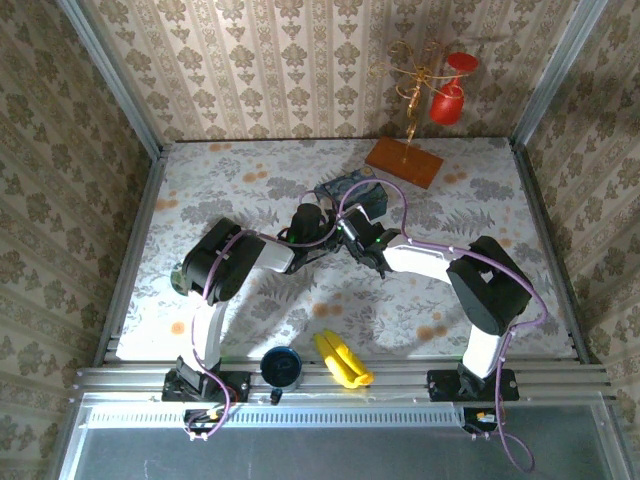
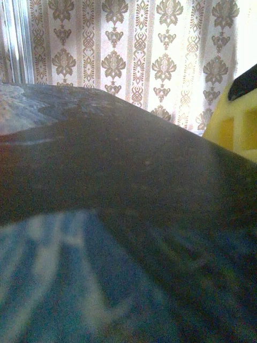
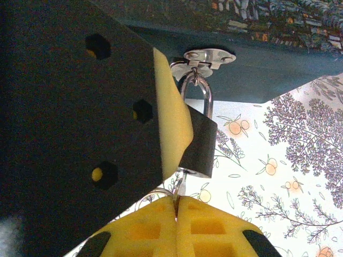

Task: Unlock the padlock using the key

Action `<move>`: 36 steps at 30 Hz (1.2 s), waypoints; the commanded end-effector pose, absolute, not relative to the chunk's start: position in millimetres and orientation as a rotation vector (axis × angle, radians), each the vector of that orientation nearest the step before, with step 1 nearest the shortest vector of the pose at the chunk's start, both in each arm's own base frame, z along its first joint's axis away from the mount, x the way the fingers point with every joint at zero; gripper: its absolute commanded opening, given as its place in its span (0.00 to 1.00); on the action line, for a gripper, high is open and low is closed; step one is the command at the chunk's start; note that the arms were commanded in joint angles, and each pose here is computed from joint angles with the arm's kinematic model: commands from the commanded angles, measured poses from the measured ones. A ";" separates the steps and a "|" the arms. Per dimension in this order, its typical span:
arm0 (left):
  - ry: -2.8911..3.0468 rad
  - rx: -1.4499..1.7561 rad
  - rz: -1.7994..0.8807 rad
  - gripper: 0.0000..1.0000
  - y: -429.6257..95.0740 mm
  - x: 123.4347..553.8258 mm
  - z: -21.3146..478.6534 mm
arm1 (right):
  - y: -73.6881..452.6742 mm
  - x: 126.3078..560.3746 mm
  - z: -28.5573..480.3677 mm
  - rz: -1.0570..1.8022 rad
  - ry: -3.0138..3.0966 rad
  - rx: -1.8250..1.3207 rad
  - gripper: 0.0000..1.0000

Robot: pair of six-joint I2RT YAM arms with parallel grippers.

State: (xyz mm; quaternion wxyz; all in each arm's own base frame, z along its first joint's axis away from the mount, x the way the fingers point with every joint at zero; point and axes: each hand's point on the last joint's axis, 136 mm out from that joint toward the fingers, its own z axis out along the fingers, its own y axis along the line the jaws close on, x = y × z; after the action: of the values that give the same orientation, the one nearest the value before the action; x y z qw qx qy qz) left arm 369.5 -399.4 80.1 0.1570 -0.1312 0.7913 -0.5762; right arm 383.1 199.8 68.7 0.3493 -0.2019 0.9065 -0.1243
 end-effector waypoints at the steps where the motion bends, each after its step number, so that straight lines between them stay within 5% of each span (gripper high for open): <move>1: 2.373 -0.440 -1.689 0.00 -405.1 353.9 61.0 | 205.9 390.6 71.2 -0.298 2.337 -0.490 0.03; 24: 2.379 -0.445 -1.703 0.00 -403.3 346.4 55.6 | 189.3 411.4 81.9 1.011 2.298 0.135 0.00; 36: 2.367 -0.469 -1.671 0.02 -389.9 339.7 52.0 | 187.9 417.7 74.0 1.210 2.244 0.238 0.00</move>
State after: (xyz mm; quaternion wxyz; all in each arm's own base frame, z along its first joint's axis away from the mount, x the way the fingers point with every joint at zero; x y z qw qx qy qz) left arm 353.5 -401.9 83.7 0.1411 -0.1249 0.7765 -0.6012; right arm 416.0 182.1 67.4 0.2872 0.0890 0.8587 0.4150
